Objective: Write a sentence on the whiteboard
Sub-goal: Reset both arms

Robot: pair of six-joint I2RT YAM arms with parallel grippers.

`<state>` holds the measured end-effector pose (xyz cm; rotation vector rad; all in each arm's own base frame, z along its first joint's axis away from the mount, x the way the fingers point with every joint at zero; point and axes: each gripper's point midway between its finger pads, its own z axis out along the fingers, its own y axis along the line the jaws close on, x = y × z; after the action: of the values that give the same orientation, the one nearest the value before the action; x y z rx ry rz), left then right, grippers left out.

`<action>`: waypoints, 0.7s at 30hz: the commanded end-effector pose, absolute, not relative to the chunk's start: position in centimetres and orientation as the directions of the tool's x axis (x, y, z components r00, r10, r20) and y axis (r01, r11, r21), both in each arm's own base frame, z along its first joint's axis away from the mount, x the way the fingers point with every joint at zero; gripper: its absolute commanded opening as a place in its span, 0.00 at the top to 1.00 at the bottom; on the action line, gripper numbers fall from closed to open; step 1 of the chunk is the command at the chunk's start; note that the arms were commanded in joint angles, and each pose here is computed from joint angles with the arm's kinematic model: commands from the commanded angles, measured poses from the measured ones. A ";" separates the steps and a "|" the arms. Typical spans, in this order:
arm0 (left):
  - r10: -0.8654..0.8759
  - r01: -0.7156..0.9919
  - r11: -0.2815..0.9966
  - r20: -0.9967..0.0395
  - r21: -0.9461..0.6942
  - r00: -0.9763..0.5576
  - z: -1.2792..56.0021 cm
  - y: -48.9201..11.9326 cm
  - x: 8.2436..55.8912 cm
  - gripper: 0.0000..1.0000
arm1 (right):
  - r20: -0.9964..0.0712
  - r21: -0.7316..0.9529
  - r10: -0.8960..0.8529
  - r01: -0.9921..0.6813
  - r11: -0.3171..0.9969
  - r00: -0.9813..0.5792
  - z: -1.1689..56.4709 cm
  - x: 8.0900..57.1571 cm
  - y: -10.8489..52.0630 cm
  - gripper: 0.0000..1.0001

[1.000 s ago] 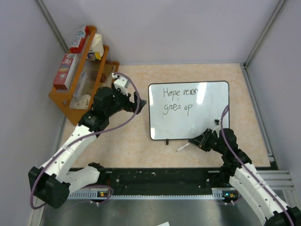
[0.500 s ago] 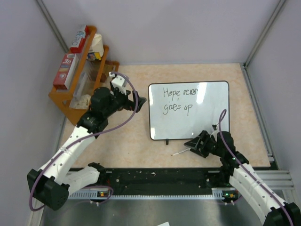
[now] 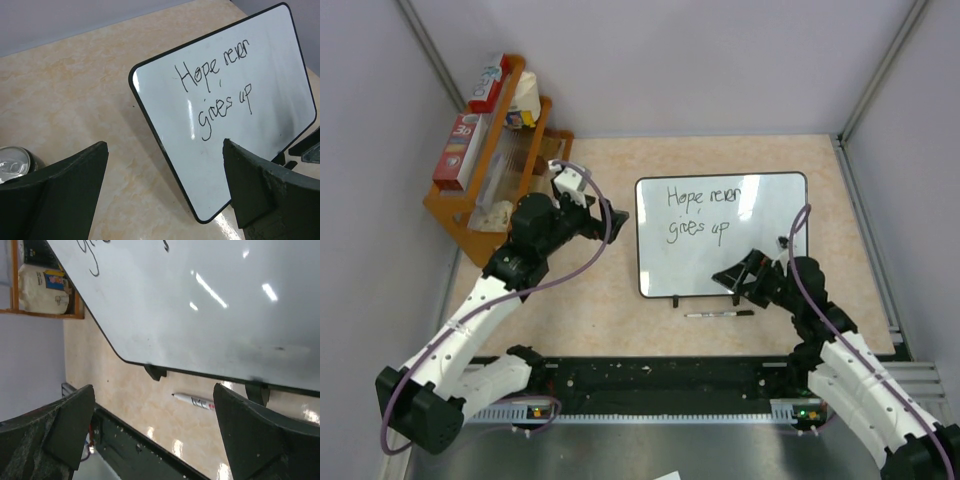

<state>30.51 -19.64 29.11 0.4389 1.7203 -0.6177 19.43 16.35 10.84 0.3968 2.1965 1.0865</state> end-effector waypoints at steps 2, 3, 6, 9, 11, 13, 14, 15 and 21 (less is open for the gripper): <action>-0.069 0.494 0.855 -0.979 -0.158 -0.193 28.5 -17.6 31.2 0.01 | -0.686 0.627 0.468 -0.127 0.769 -0.557 15.8 24.2 13.7 0.01; -0.074 0.446 0.882 -0.978 -0.156 -0.195 28.0 -16.7 31.6 0.01 | -0.722 0.598 0.459 -0.134 0.790 -0.518 17.0 24.9 13.2 0.01; -0.089 0.346 0.927 -0.980 -0.147 -0.177 27.3 -14.9 32.2 0.01 | -0.826 0.481 0.412 -0.100 0.871 -0.385 19.2 26.8 10.6 0.01; -0.098 0.278 0.950 -0.981 -0.143 -0.169 26.5 -13.6 32.6 0.01 | -0.900 0.372 0.349 -0.043 0.927 -0.261 20.9 28.1 8.0 0.01; -0.098 0.238 0.962 -0.982 -0.135 -0.160 26.1 -12.9 32.8 0.01 | -0.936 0.317 0.312 -0.003 0.948 -0.160 22.6 28.8 6.3 0.01; -0.097 0.208 0.970 -0.984 -0.127 -0.150 26.0 -12.3 33.0 0.01 | -0.957 0.282 0.283 0.021 0.959 -0.061 23.8 29.3 5.2 0.01; -0.095 0.204 0.971 -0.986 -0.123 -0.138 26.0 -12.3 33.1 0.01 | -0.962 0.270 0.271 0.029 0.962 -0.025 24.2 29.5 4.8 0.01; -0.092 0.193 0.974 -0.987 -0.117 -0.134 25.9 -12.0 33.2 0.01 | -0.968 0.251 0.251 0.036 0.967 -0.012 23.5 29.4 4.5 0.01; -0.108 0.158 0.980 -0.992 -0.117 -0.063 26.4 -10.9 32.7 0.05 | -0.995 0.054 0.045 0.110 0.992 0.088 22.3 30.1 2.4 0.01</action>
<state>32.69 -12.15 23.02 0.1026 1.7745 -0.2339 29.37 5.08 20.96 0.1602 1.6077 0.1625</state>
